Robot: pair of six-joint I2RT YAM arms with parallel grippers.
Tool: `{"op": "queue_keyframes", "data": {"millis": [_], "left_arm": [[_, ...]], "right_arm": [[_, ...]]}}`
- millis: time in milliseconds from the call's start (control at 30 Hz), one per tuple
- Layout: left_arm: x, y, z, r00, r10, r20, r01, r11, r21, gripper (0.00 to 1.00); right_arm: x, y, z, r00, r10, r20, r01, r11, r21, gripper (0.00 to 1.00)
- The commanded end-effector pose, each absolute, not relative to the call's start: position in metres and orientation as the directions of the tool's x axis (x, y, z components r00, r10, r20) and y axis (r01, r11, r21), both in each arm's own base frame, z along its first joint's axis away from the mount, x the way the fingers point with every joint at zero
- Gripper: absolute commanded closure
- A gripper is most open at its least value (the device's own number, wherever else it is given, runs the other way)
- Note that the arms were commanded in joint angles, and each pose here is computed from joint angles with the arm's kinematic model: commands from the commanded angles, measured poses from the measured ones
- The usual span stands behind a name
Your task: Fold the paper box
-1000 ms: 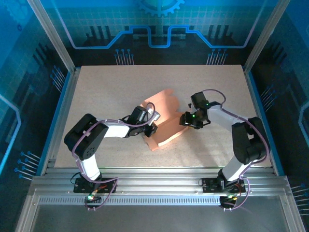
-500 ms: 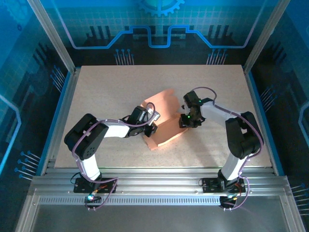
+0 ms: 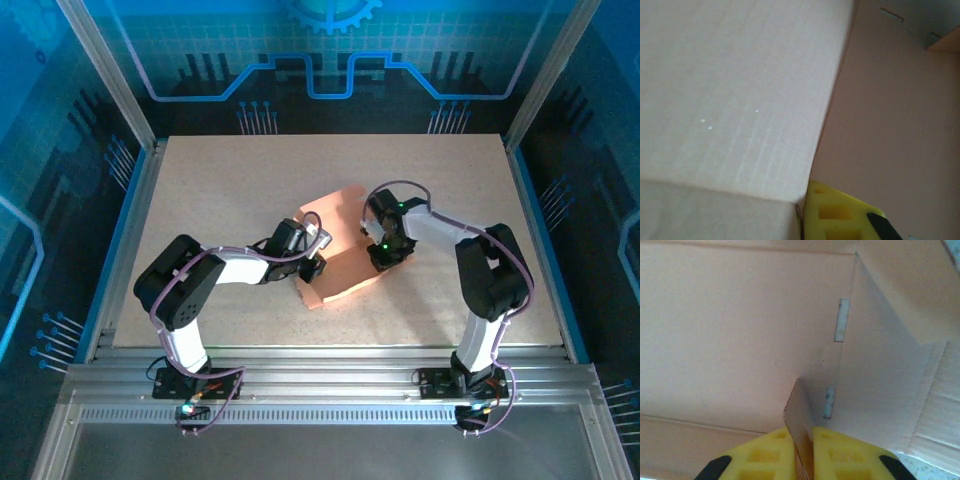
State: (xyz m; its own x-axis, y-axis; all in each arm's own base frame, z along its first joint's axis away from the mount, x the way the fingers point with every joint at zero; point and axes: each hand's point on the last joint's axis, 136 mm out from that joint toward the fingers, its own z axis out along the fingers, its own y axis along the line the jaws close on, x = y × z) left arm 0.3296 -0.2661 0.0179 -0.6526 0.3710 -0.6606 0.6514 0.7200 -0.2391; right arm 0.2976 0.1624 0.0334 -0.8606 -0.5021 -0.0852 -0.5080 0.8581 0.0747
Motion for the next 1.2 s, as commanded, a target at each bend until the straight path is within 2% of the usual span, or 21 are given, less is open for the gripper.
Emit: {"op": "queue_keyframes", "data": {"millis": [0, 133, 200, 267, 467, 633, 767, 900, 1067, 1167], "left_arm": [[0.308, -0.255, -0.014, -0.728, 0.422, -0.539, 0.62, 0.741, -0.257, 0.96], [0.31, -0.256, -0.013, -0.731, 0.421, -0.537, 0.618, 0.742, -0.259, 0.96], [0.309, -0.256, -0.013, -0.733, 0.422, -0.533, 0.617, 0.743, -0.26, 0.96], [0.308, -0.256, -0.015, -0.737, 0.422, -0.528, 0.614, 0.745, -0.261, 0.96], [0.309, -0.257, -0.015, -0.737, 0.424, -0.526, 0.616, 0.742, -0.264, 0.96], [0.31, -0.258, -0.014, -0.731, 0.431, -0.529, 0.623, 0.738, -0.259, 0.96], [0.31, -0.258, -0.013, -0.728, 0.433, -0.531, 0.626, 0.735, -0.259, 0.96], [0.311, -0.259, -0.012, -0.726, 0.433, -0.535, 0.628, 0.733, -0.259, 0.96], [0.31, -0.259, -0.012, -0.722, 0.433, -0.539, 0.632, 0.731, -0.26, 0.96], [0.31, -0.26, -0.012, -0.721, 0.434, -0.54, 0.635, 0.725, -0.266, 0.96]], "right_arm": [[0.289, 0.183, 0.031, -0.778, -0.624, -0.077, -0.628, 0.772, 0.095, 0.92], [0.29, 0.182, 0.029, -0.751, -0.656, -0.068, -0.66, 0.748, 0.073, 0.89], [0.293, 0.182, 0.031, -0.754, -0.652, -0.084, -0.657, 0.751, 0.07, 0.7], [0.291, 0.187, 0.037, -0.752, -0.651, -0.105, -0.659, 0.743, 0.116, 0.63], [0.299, 0.192, 0.058, -0.771, -0.604, -0.2, -0.635, 0.75, 0.184, 0.56], [0.314, 0.171, 0.076, -0.84, -0.469, -0.274, -0.527, 0.825, 0.204, 0.42], [0.323, 0.15, 0.087, -0.876, -0.347, -0.335, -0.431, 0.875, 0.221, 0.35], [0.334, 0.111, 0.087, -0.932, -0.167, -0.321, -0.243, 0.946, 0.216, 0.36], [0.339, 0.068, 0.074, -0.969, 0.012, -0.247, -0.034, 0.983, 0.18, 0.44], [0.342, 0.065, 0.062, -0.977, 0.022, -0.21, -0.024, 0.976, 0.215, 0.46]]}}
